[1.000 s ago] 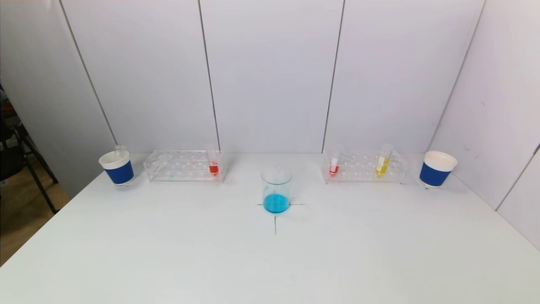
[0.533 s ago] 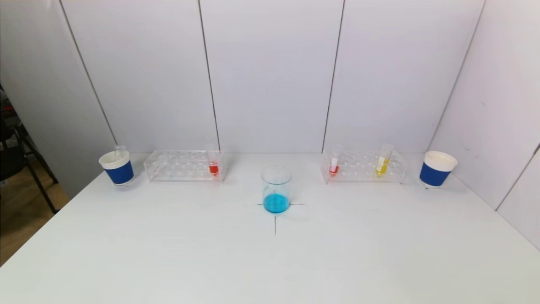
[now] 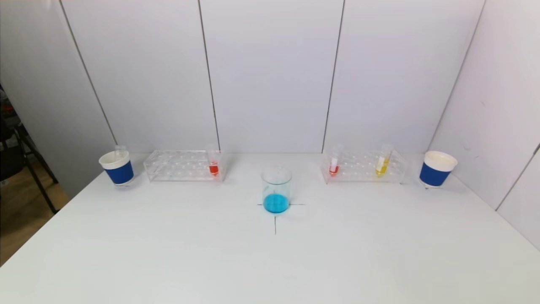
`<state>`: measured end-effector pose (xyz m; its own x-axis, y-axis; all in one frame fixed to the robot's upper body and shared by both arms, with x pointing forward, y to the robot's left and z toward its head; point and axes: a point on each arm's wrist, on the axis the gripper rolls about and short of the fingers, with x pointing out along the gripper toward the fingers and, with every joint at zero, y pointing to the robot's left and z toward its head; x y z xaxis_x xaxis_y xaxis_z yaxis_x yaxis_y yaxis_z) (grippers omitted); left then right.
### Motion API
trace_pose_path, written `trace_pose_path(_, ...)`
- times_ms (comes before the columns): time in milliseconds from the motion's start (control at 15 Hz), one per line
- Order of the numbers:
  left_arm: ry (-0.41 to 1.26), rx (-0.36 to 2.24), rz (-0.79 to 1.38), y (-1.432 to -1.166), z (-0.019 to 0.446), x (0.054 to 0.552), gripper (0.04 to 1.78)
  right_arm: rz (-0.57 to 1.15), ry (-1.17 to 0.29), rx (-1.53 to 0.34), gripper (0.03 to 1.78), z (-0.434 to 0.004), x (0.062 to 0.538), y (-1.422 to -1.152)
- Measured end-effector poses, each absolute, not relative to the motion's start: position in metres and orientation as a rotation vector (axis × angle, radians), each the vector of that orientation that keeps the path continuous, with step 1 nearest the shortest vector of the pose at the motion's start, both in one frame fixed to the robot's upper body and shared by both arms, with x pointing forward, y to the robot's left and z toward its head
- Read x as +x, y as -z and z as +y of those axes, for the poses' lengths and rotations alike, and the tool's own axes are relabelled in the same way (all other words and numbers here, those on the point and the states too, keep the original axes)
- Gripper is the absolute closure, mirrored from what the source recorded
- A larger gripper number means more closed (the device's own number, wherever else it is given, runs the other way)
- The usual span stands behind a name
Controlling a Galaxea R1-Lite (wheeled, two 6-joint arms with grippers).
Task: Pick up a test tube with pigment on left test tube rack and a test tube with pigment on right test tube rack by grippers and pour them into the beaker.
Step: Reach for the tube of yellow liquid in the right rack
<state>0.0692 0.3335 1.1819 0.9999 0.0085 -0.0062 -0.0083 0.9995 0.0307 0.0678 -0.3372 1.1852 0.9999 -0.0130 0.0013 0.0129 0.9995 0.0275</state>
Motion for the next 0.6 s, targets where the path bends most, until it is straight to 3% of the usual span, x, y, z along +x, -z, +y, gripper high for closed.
trace_pose_path(133,-0.008,0.030,0.006,-1.182,0.334,0.069,0.06,-0.037,0.005,0.028,0.04,-0.337,0.063,-1.200)
trace_pose_path(600,-0.008,0.031,0.007,-1.182,0.334,0.069,0.06,-0.090,-0.021,0.028,0.04,-0.337,0.077,-1.315)
